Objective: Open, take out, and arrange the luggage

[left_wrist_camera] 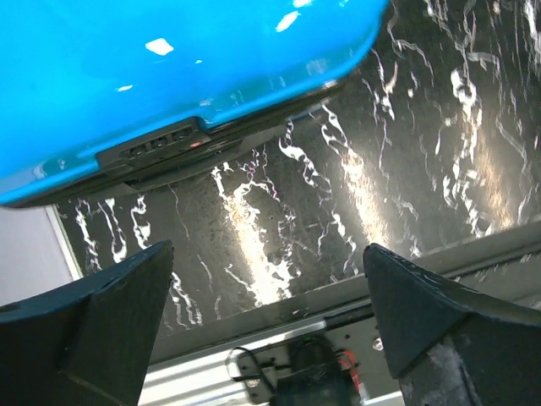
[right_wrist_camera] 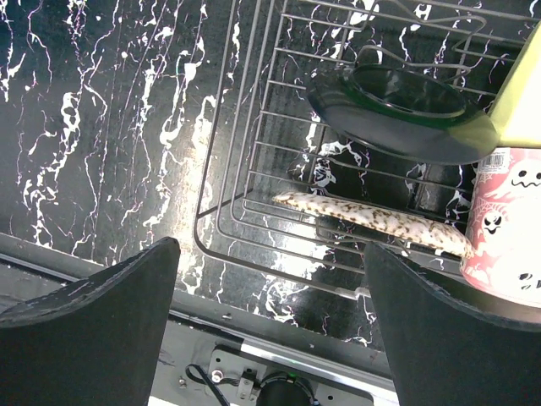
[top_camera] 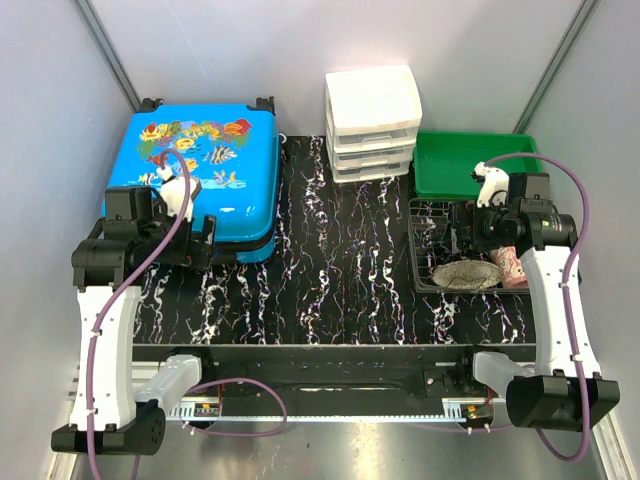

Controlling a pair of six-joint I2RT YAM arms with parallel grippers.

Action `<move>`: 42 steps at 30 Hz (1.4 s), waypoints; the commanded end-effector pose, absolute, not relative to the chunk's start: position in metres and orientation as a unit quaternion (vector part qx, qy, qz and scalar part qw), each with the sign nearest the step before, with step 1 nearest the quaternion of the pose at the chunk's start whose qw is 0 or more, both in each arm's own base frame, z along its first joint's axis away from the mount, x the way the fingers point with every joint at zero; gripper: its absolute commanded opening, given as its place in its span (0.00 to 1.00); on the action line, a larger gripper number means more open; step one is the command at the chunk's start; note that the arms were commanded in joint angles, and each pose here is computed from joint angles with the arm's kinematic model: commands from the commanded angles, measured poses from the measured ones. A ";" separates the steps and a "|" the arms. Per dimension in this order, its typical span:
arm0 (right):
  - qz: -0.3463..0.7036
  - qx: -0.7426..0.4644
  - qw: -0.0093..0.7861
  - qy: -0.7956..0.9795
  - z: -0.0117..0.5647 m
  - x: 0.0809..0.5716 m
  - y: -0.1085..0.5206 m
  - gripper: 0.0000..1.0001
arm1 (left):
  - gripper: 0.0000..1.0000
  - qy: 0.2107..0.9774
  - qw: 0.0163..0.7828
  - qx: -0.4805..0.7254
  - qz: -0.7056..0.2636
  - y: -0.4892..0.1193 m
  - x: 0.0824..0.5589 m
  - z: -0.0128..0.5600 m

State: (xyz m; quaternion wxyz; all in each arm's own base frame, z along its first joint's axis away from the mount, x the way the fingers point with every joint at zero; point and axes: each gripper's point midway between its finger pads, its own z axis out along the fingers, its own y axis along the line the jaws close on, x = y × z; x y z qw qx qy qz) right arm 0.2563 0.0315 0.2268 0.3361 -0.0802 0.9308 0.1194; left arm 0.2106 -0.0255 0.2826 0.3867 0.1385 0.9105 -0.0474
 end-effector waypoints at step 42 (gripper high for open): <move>0.151 -0.097 0.295 0.939 0.219 0.261 0.039 1.00 | 0.82 0.654 0.231 0.718 0.065 0.008 0.251 0.096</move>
